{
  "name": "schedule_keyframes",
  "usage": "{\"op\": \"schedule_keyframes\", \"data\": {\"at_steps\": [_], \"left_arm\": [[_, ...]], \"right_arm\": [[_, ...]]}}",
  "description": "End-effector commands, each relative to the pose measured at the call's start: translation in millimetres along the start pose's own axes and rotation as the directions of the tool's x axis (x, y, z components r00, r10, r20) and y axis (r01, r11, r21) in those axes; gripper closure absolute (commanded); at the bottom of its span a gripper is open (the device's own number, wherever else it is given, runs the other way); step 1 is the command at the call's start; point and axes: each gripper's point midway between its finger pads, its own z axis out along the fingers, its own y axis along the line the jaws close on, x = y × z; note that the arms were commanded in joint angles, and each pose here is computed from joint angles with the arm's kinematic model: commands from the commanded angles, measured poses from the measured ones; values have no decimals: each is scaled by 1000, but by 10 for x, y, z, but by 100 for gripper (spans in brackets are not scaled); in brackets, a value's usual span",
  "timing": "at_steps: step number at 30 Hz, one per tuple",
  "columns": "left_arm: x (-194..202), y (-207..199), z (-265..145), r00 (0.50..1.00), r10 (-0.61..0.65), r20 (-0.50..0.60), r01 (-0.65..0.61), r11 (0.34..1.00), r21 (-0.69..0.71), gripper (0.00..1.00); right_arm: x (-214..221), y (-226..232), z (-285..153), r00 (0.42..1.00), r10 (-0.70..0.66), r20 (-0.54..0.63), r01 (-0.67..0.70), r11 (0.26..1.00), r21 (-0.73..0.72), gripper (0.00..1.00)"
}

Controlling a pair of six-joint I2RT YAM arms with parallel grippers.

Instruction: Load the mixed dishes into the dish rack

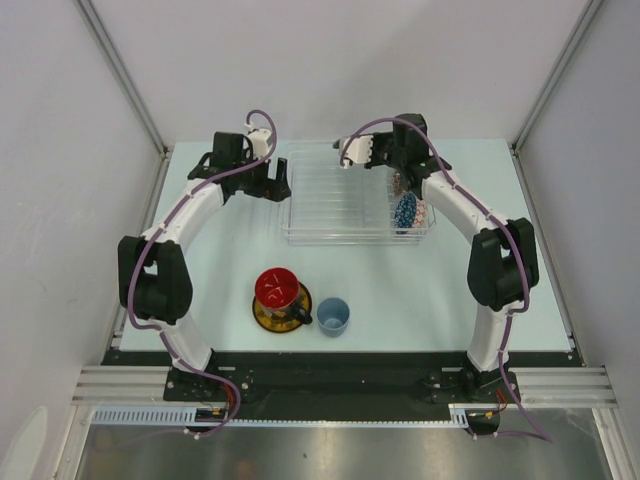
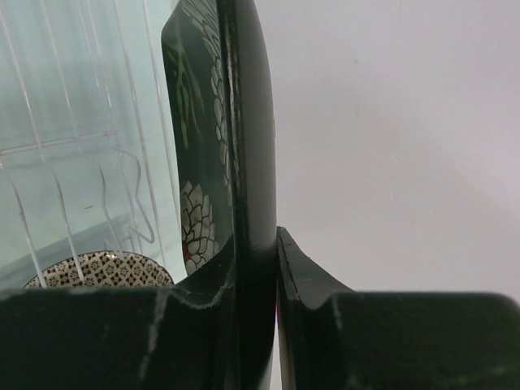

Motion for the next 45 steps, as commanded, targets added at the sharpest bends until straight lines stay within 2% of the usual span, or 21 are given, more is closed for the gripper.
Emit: {"op": "schedule_keyframes", "data": {"at_steps": [1, 15, 23, 40, 41, 44, 45], "left_arm": [[-70, -26, -18, 1000, -8, 31, 8, 1000, 14, 0], [-148, -31, -34, 999, 1, 44, -2, 1000, 17, 0], [-163, -22, -39, 999, 1, 45, -2, 1000, 14, 0], [-205, -27, -36, 999, 2, 53, -3, 1000, 18, 0], [-214, -37, -44, 998, 5, 55, -6, 1000, 19, 0], [-202, -36, -46, 999, 9, 53, -10, 1000, 19, 0], [-197, -36, -47, 999, 12, 53, -13, 1000, 19, 0]], "right_arm": [[-270, -1130, -366, 994, -91, 57, 68, 945, 321, 100], [179, -641, -91, 999, 9, 51, -21, 971, 239, 100], [299, -353, 59, 996, 62, 61, -72, 980, 184, 100], [162, 241, 486, 993, 78, 92, -86, 992, 91, 100], [168, 268, 493, 993, 78, 88, -86, 992, 90, 100], [187, 269, 472, 994, 84, 73, -93, 989, 117, 86], [217, 257, 457, 995, 86, 59, -93, 988, 124, 84]]}}
